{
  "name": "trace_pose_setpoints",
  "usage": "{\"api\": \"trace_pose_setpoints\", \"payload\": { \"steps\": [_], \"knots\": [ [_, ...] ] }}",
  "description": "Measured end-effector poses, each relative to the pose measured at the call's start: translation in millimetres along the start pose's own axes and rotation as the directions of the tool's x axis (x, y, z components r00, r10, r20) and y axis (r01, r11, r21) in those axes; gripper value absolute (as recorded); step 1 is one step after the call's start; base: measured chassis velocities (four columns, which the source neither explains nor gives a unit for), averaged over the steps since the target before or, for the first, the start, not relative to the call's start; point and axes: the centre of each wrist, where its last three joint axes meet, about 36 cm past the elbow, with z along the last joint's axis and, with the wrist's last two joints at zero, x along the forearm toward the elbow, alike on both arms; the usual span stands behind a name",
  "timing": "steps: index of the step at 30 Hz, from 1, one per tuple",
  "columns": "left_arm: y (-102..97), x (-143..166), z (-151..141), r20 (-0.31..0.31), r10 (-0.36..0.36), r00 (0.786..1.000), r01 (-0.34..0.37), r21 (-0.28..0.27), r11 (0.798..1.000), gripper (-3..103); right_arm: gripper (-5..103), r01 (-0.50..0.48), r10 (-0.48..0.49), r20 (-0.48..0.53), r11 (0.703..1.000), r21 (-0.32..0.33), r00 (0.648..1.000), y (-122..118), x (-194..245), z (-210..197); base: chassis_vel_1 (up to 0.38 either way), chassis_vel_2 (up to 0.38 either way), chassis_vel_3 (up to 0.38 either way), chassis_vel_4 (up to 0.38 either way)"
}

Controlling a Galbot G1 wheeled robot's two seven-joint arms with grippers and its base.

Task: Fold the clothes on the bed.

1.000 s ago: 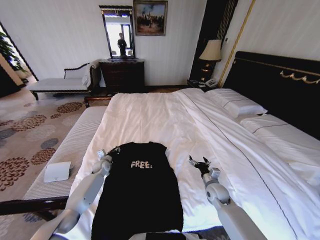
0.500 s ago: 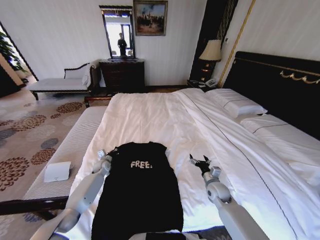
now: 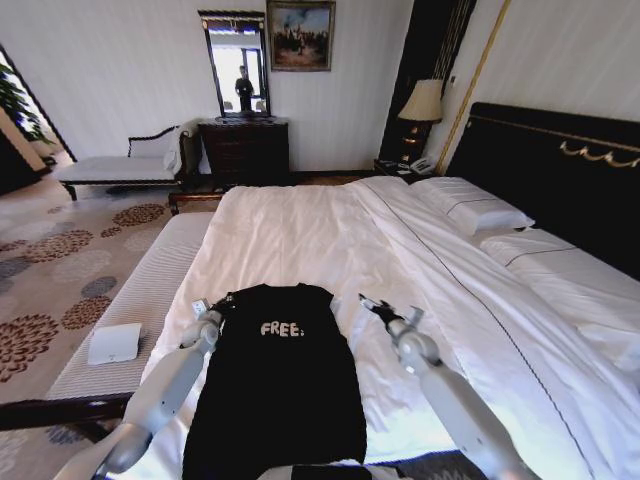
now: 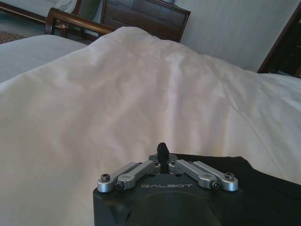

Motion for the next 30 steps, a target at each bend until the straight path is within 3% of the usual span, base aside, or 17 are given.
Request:
{"api": "trace_pose_setpoints", "payload": {
  "steps": [9,20,21,24,25,28,30],
  "knots": [
    [-2.3,0.6,1.6,-0.001,-0.003,1.000,0.003,0.006,1.000,2,100,0.050,-0.052,-0.061,0.998,-0.038,0.997,38.5,-63.2,-0.9,0.000,0.000,0.000,0.000],
    [-2.5,3.1,3.1,0.000,-0.003,1.000,0.003,0.011,1.000,2,100,0.027,-0.039,-0.115,0.994,-0.103,0.993,32.0,-47.1,23.3,0.000,0.000,0.000,0.000],
    [-2.3,3.4,3.6,-0.001,-0.003,1.000,0.003,0.012,1.000,2,90,0.027,-0.040,-0.115,0.994,-0.110,0.993,32.2,-46.7,23.0,0.000,0.000,0.000,0.000],
    [-1.6,4.5,4.9,-0.003,-0.001,1.000,0.001,0.011,1.000,2,74,0.028,-0.041,-0.116,0.993,-0.115,0.992,32.5,-45.1,23.4,0.000,0.000,0.000,0.000],
    [-1.6,4.5,4.9,-0.003,-0.001,1.000,0.001,0.011,1.000,2,74,0.028,-0.041,-0.116,0.993,-0.115,0.992,32.5,-45.1,23.4,0.000,0.000,0.000,0.000],
    [-1.7,4.6,5.2,-0.004,-0.001,1.000,0.001,0.011,1.000,2,57,0.028,-0.041,-0.114,0.994,-0.110,0.993,32.9,-45.1,23.8,0.000,0.000,0.000,0.000],
    [-2.0,4.6,5.2,-0.004,0.000,1.000,0.000,0.011,1.000,2,57,0.027,-0.039,-0.113,0.994,-0.109,0.993,33.0,-45.7,23.6,0.000,0.000,0.000,0.000]
  ]
}}
